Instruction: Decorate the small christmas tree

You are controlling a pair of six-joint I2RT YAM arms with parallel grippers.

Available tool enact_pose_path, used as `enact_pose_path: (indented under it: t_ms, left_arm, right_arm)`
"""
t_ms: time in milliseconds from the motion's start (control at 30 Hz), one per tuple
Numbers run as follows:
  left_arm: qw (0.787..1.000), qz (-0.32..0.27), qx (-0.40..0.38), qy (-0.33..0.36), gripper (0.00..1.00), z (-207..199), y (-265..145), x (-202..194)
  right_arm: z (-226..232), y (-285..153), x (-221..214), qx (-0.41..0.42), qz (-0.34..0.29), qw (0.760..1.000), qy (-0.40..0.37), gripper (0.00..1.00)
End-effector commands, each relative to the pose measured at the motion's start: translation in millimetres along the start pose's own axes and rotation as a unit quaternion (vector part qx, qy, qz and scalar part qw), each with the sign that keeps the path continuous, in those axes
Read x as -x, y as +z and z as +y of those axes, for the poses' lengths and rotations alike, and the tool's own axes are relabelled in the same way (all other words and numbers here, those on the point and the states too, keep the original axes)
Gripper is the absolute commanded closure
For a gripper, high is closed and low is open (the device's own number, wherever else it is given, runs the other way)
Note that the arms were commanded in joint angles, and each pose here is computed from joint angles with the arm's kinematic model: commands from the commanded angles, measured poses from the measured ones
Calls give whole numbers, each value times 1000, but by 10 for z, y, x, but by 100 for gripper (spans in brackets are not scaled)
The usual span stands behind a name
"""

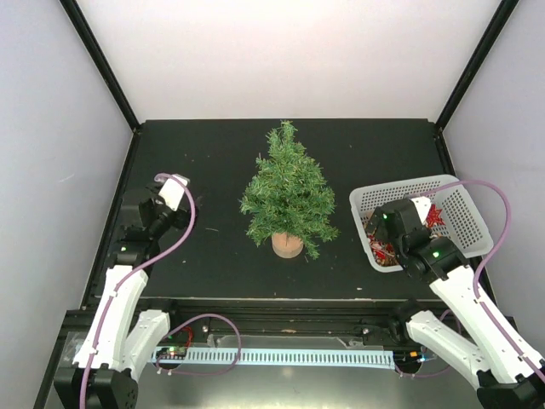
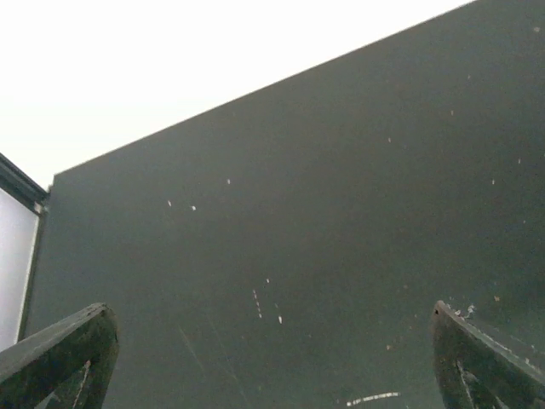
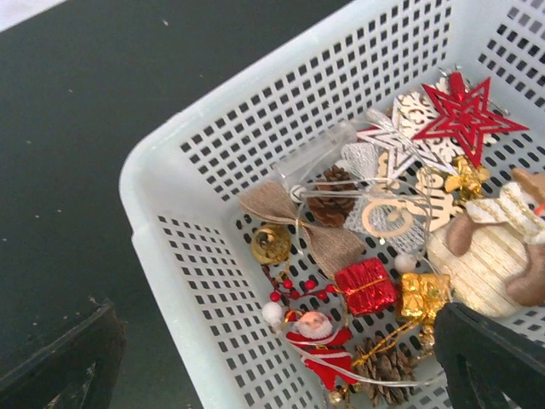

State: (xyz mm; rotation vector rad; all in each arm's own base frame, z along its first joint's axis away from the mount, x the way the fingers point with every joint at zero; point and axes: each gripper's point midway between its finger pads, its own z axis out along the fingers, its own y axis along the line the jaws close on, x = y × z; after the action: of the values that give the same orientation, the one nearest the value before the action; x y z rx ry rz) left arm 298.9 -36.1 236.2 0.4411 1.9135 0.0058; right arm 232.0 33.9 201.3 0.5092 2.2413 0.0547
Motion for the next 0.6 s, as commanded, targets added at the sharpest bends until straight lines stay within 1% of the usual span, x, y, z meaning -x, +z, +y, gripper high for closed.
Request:
enact_pose_path:
  t_ms: [0, 100, 133, 167, 267, 367, 433, 467, 567]
  left_arm:
    - [999, 40, -9, -19, 1, -18, 18, -131]
    - [1000, 17, -11, -10, 1, -54, 42, -144]
    - [1000, 11, -15, 2, 1, -78, 39, -146]
    - [999, 13, -24, 19, 1, -115, 26, -167]
    - [999, 14, -19, 35, 1, -103, 13, -185]
    - [997, 46, -54, 29, 3, -191, 52, -238]
    - [995, 66, -73, 21, 4, -230, 83, -263]
    - [993, 77, -85, 19, 4, -258, 111, -287]
    - [991, 87, -103, 17, 6, -289, 127, -270]
  right_arm:
    - [-90, -50, 63, -23, -10, 1000, 12, 1]
    - [-75, -58, 72, -18, -11, 1000, 8, 1]
    - [-77, -52, 63, -19, -9, 1000, 5, 1]
    - [-66, -48, 59, -16, -8, 1000, 3, 2]
    - [-15, -24, 40, -4, -5, 1000, -4, 4]
    - [58, 28, 20, 5, 3, 1000, -16, 5]
    - [120, 101, -19, 1, 23, 999, -23, 10]
    - [168, 134, -49, 8, 36, 999, -23, 15]
    - [226, 255, -50, 41, 59, 997, 11, 22]
